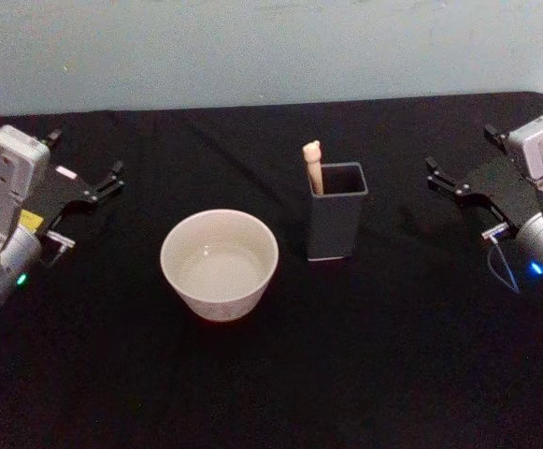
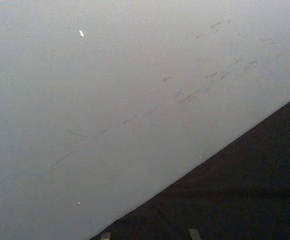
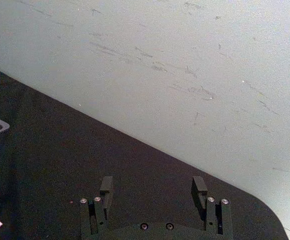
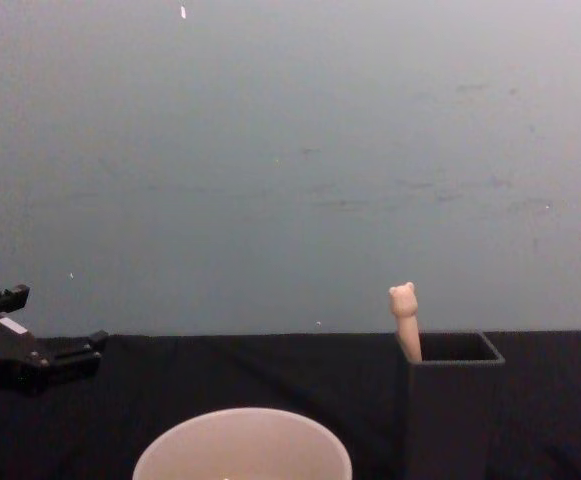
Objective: Pick up the stirring spoon with one hand, stir inside the cup, then place it back in its original position.
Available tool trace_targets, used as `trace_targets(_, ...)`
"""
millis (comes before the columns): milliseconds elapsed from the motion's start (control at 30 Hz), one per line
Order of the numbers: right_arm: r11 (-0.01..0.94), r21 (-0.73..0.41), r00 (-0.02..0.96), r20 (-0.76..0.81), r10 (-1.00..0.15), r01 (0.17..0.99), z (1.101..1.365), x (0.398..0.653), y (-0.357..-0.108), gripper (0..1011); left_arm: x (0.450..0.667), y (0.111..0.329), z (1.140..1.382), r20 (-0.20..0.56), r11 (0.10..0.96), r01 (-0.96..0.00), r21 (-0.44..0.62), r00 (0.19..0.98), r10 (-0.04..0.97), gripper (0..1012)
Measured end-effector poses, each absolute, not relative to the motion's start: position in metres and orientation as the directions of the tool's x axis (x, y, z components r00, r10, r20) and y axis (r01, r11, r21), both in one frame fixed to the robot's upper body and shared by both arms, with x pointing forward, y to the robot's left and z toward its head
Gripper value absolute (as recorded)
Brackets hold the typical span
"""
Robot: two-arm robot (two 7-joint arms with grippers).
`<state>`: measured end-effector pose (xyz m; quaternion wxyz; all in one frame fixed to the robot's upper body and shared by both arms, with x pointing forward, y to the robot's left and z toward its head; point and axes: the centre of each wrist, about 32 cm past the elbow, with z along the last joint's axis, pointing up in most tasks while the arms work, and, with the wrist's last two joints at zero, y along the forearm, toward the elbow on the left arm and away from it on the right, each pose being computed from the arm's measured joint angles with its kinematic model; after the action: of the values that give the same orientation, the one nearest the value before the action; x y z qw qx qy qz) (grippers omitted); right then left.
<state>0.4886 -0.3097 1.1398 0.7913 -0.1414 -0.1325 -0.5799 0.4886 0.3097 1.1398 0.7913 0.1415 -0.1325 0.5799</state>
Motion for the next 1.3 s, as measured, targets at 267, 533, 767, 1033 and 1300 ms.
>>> trace_targets(267,0.287,-0.07,0.292,0.374,-0.88,0.955,1.1398,0.4886,-0.3097,1000,0.4886,0.3097,1.1398,0.374,0.287,-0.955,0.07,0.292,0.88,1001)
trace_targets(533,0.287,-0.07,0.292,0.374,-0.88,0.955,1.1398,0.4886,-0.3097,1000,0.4886,0.3097,1.1398,0.374,0.287,-0.955,0.07,0.292,0.88,1001)
trace_targets(767,0.287,-0.07,0.292,0.374,-0.88,0.955,1.1398,0.4886,-0.3097,1000,0.4886,0.3097,1.1398,0.374,0.287,-0.955,0.07,0.292,0.88,1001)
trace_targets(1033,0.287,-0.07,0.292,0.374,-0.88,0.955,1.1397,0.4886,-0.3097,1000,0.4886,0.3097,1.1398,0.374,0.287,-0.955,0.07,0.292,0.88,1001)
trace_targets(1300,0.287,-0.07,0.292,0.374,-0.88,0.955,1.1398,0.4886,-0.3097,1000,0.4886,0.3097,1.1398,0.374,0.287,-0.955,0.07,0.292,0.88,1001)
